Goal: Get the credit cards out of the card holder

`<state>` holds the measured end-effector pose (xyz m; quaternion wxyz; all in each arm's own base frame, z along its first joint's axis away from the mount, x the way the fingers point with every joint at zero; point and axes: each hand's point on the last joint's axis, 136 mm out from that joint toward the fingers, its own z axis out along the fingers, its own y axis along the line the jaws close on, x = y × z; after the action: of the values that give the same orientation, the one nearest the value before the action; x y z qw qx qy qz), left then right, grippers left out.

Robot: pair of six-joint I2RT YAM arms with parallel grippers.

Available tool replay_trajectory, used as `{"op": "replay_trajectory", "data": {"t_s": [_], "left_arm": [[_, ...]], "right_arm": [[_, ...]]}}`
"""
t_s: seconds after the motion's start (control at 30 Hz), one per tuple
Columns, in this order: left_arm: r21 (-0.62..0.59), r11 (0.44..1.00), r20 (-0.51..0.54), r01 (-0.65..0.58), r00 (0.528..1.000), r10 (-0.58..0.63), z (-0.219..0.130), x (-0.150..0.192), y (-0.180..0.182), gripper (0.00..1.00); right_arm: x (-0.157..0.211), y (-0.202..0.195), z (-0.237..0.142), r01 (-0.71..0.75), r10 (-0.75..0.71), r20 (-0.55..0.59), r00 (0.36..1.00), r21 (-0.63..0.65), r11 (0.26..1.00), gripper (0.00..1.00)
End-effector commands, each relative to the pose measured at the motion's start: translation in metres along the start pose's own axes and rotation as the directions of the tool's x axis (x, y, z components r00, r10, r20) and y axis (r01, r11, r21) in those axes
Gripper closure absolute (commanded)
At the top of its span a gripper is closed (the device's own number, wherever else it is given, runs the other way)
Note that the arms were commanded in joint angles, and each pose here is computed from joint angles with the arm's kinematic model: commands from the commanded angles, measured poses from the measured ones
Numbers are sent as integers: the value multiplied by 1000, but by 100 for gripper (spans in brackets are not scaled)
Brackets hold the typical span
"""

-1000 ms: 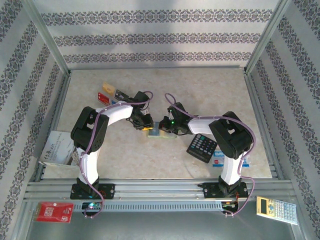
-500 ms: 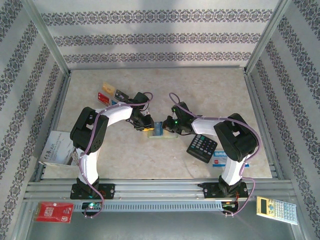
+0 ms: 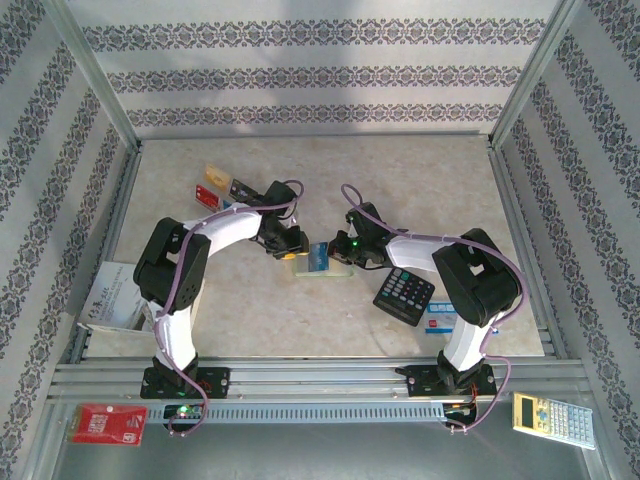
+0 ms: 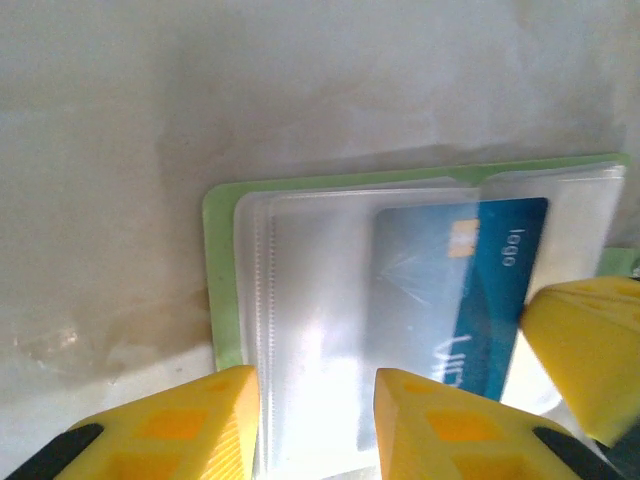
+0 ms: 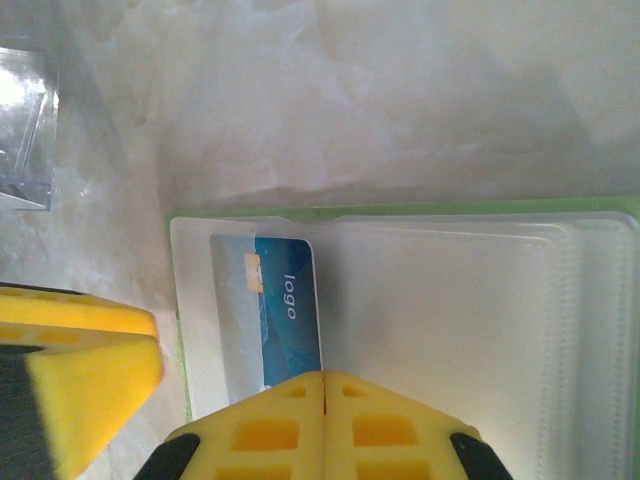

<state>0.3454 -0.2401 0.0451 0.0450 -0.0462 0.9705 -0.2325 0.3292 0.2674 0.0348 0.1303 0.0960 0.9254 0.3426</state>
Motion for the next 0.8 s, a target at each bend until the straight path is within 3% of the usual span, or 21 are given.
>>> {"op": "replay_trajectory", "data": {"t_s": [0.0, 0.1, 0.37, 0.77], "left_arm": [[9, 1000, 12, 10, 1000, -10, -11, 3, -5, 65], [16, 1000, 6, 8, 1000, -8, -10, 5, -7, 68], [92, 996, -40, 16, 999, -13, 15, 8, -19, 78], [-2, 999, -73, 40, 997, -40, 35, 16, 8, 80]], "right_arm": [[-1, -6, 1, 5, -5, -7, 1000, 17, 1000, 100], [0, -5, 3, 5, -5, -20, 1000, 13, 1000, 99], [3, -9, 8, -5, 6, -41, 999, 18, 1000, 81], [4, 3, 9, 22, -24, -65, 998, -34, 999, 78]]}}
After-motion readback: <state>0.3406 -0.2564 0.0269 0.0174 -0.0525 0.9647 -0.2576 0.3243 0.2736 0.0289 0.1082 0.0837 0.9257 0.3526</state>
